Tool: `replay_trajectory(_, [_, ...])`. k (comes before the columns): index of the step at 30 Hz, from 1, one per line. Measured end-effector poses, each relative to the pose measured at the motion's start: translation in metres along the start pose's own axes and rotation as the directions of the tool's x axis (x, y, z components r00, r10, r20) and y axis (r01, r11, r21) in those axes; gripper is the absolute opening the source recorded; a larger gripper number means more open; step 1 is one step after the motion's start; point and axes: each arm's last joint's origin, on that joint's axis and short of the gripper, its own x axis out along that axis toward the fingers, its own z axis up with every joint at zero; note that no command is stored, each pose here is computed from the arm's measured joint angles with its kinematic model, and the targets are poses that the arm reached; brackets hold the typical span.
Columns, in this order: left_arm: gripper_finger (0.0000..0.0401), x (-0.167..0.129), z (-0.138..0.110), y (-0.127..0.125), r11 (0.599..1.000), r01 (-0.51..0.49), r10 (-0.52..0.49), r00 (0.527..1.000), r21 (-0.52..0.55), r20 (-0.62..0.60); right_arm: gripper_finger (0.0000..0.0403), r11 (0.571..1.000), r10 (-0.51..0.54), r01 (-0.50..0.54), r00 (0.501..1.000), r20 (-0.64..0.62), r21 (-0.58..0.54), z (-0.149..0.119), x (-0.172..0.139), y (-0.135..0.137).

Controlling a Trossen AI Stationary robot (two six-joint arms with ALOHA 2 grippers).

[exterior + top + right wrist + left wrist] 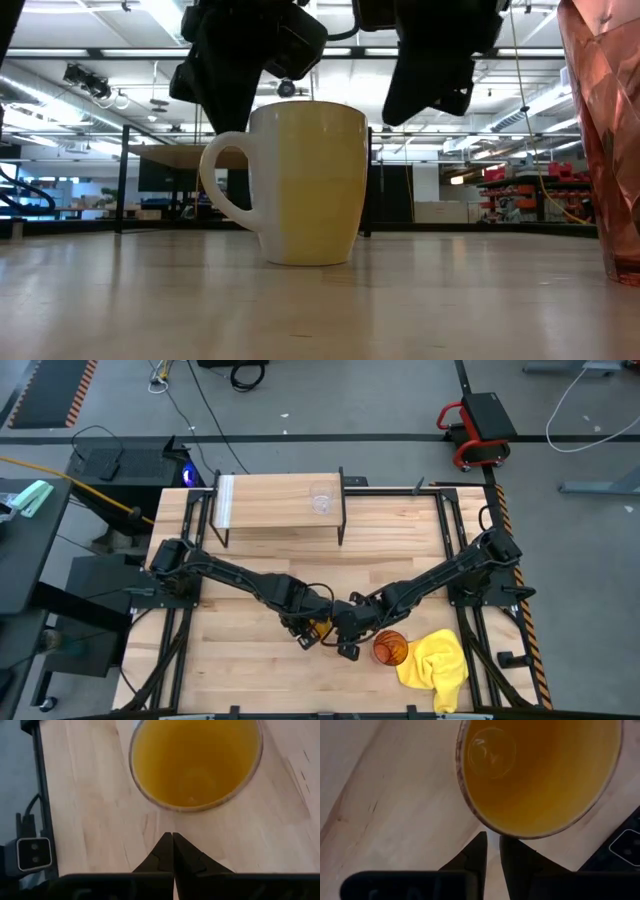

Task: Stack small to large cups/mugs on shelf
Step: Put the yellow mug on the shelf

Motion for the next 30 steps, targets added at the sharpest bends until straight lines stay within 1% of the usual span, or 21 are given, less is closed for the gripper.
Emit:
replay_trajectory(6, [0.0056, 0.005, -0.001, 0.002, 1.0, -0.004, 0.004, 1.0, -0.027, -0.005, 0.0, 1.0, -0.009, 0.009, 1.0, 0.008, 0.007, 0.003, 0.002, -0.003])
replay_trajectory(10, [0.0055, 0.008, -0.005, 0.002, 1.0, -0.003, 0.002, 1.0, -0.019, -0.02, 0.0, 1.0, -0.016, 0.016, 1.0, 0.022, 0.02, 0.005, 0.002, -0.005])
replay_trajectory(18, [0.0042, 0.009, -0.017, 0.0, 0.999, -0.05, 0.05, 0.997, 0.005, -0.059, 0.0, 0.999, -0.014, 0.013, 0.999, 0.034, 0.031, 0.008, 0.003, -0.007])
replay_trajectory(20, [0.0038, 0.009, -0.019, -0.002, 0.998, -0.059, 0.059, 0.997, 0.016, -0.047, 0.0, 0.999, -0.008, 0.006, 0.999, 0.037, 0.031, 0.008, 0.003, -0.006])
replay_trajectory(23, [0.0029, 0.01, -0.024, -0.003, 0.995, -0.097, 0.098, 0.995, 0.017, -0.026, 0.0, 0.999, 0.009, -0.011, 0.999, 0.052, 0.039, 0.007, 0.005, -0.007])
replay_trajectory(30, [0.0009, 0.011, -0.029, -0.005, 0.988, -0.154, 0.154, 0.987, -0.013, 0.033, 0.0, 0.993, 0.043, -0.051, 0.997, 0.069, 0.11, -0.002, 0.014, -0.014])
